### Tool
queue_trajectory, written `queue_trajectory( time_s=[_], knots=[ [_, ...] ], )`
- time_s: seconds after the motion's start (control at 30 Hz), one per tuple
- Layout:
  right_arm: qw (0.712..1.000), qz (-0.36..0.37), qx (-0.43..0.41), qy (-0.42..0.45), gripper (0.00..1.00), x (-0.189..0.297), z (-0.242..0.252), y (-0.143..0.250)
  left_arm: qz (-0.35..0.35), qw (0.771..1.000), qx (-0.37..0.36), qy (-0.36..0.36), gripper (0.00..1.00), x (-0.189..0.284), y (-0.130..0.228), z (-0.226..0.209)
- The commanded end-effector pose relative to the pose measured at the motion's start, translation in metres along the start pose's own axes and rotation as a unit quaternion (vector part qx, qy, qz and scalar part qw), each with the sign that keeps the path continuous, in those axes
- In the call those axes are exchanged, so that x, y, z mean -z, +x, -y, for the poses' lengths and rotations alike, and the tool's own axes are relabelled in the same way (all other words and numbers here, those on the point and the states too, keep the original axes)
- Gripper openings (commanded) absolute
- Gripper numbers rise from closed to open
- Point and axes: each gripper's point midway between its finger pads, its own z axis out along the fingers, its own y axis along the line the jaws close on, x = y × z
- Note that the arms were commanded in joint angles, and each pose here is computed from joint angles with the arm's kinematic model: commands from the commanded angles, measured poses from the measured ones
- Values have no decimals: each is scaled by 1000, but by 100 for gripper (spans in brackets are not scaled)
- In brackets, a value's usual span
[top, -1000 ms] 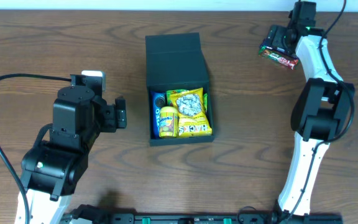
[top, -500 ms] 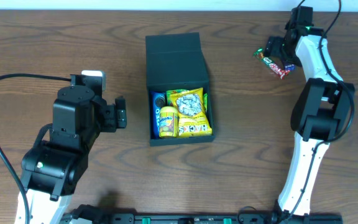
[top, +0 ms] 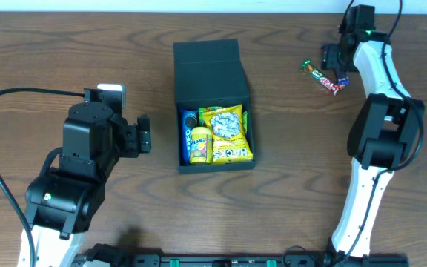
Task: Pack container
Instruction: 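Grasp the green Milo bar with the right gripper beside the KitKat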
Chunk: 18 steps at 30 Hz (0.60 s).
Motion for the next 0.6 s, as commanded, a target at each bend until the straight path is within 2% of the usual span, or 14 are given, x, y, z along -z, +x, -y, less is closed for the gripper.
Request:
queue_trajectory(
  time_s=[0.0,0.23,0.57],
  knots=[
    [999,23,42,-26,78,21,-2,-15,11,1000,6,-9,95,3,-7,-4],
    [997,5,36,-72,76,9,-1,-2,11,1000,6,-9,95,3,-7,-4],
    [995,-9,25,-93,61,4,4,6,20,1000,8,-8,96,3,-12,-3]
  ],
)
